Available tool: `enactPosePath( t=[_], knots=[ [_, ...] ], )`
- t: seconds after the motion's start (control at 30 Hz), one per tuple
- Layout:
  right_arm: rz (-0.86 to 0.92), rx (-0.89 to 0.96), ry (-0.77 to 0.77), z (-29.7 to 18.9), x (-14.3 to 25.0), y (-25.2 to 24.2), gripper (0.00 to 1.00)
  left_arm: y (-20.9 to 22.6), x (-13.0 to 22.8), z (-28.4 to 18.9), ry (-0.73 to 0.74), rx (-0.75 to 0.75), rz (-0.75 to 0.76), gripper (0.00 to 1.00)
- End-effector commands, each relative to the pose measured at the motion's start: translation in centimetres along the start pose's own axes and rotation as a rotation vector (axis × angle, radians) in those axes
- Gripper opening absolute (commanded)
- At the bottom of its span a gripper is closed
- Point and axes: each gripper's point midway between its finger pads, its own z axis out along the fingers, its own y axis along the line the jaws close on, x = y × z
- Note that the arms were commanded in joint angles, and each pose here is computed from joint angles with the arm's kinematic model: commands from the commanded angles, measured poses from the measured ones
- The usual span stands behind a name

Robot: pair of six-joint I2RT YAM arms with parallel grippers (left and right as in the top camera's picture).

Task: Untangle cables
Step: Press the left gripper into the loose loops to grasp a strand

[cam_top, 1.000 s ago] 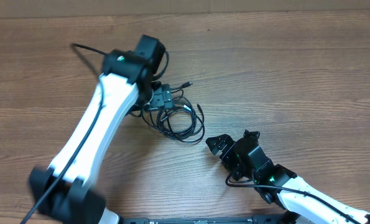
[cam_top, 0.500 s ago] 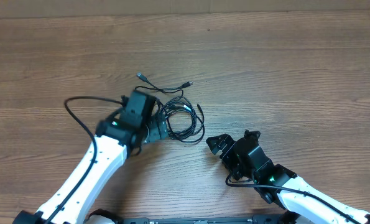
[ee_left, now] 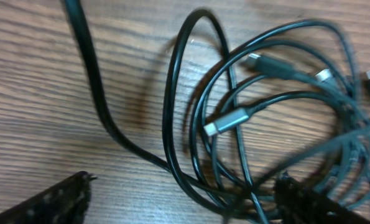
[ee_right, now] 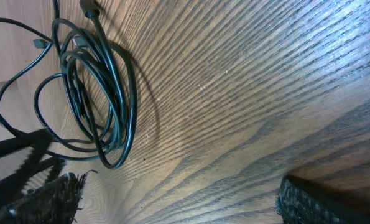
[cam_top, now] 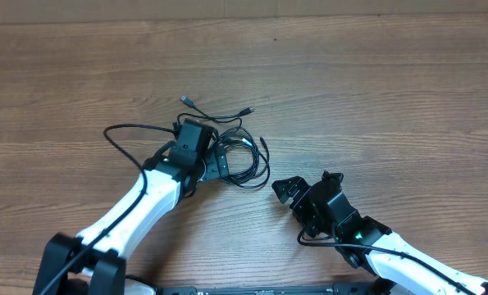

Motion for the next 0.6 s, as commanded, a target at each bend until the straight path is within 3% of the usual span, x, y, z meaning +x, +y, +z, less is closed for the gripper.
enactPosePath(
  t=[0.0,0.13,0.4,0.57],
  knots=[
    [-0.012,0.013,-0.013,0.1,-0.1,-0.3,1.0,0.6,0.4,1.2,0.006,-0.041,0.03,0.86],
    [-0.012,0.013,-0.013,0.1,-0.1,-0.3,1.0,0.4,-0.2,1.9,-0.018,-0.041,0.013,0.84],
    [-0.012,0.013,-0.013,0.1,-0.1,-0.3,1.0,0.6,-0.9,2.5,-0.056,-0.058,-0.171,0.7],
    [-0.011,0.012,-0.013,0.1,-0.1,-0.3,1.0,0.9,-0.2,3.8,-0.031,-0.077,-0.244,0.7]
  ],
)
